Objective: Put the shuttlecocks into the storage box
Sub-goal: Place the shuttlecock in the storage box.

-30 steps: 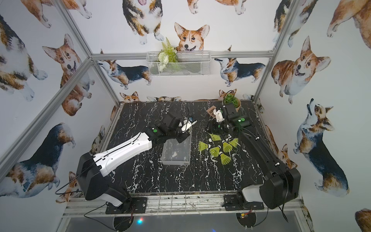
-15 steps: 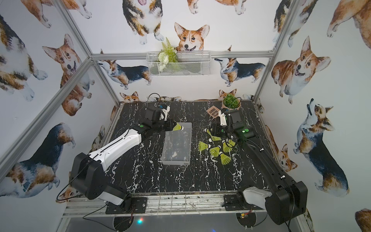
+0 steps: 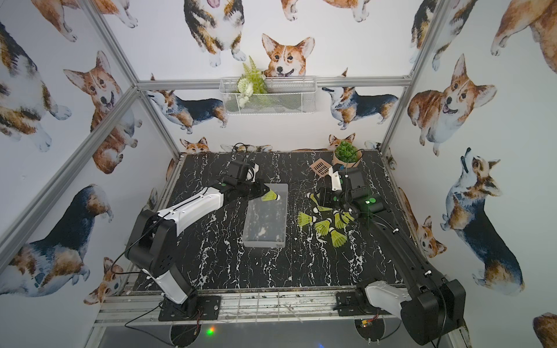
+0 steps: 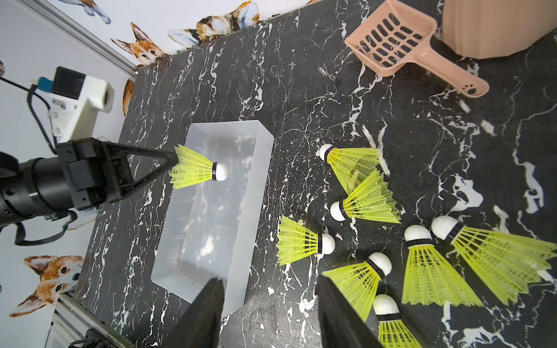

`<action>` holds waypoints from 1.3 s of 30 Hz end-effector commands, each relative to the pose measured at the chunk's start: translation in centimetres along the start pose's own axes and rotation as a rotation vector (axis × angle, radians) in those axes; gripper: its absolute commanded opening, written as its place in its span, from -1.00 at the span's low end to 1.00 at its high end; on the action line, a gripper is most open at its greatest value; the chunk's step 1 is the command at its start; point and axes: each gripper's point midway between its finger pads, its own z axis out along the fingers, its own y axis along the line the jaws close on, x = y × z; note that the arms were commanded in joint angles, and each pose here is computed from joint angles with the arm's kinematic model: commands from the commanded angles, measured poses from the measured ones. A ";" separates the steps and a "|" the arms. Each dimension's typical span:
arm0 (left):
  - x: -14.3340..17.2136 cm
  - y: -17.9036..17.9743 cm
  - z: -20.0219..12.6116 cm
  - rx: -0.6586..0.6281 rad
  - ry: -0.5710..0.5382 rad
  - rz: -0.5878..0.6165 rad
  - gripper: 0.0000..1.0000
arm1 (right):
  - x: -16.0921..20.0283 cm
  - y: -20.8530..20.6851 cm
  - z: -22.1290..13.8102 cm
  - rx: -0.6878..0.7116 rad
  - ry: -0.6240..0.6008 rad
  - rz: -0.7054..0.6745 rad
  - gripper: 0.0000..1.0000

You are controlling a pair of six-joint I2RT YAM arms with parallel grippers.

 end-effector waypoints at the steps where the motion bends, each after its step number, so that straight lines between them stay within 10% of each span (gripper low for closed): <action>1: -0.8 -0.2 1.1 0.024 -0.003 -0.006 -1.00 | -0.2 0.3 0.2 -0.018 -0.014 -0.011 0.10; 39: -2.1 3.5 8.3 0.049 0.011 -0.142 -1.00 | 1.0 0.1 1.7 -0.034 0.057 -0.003 0.10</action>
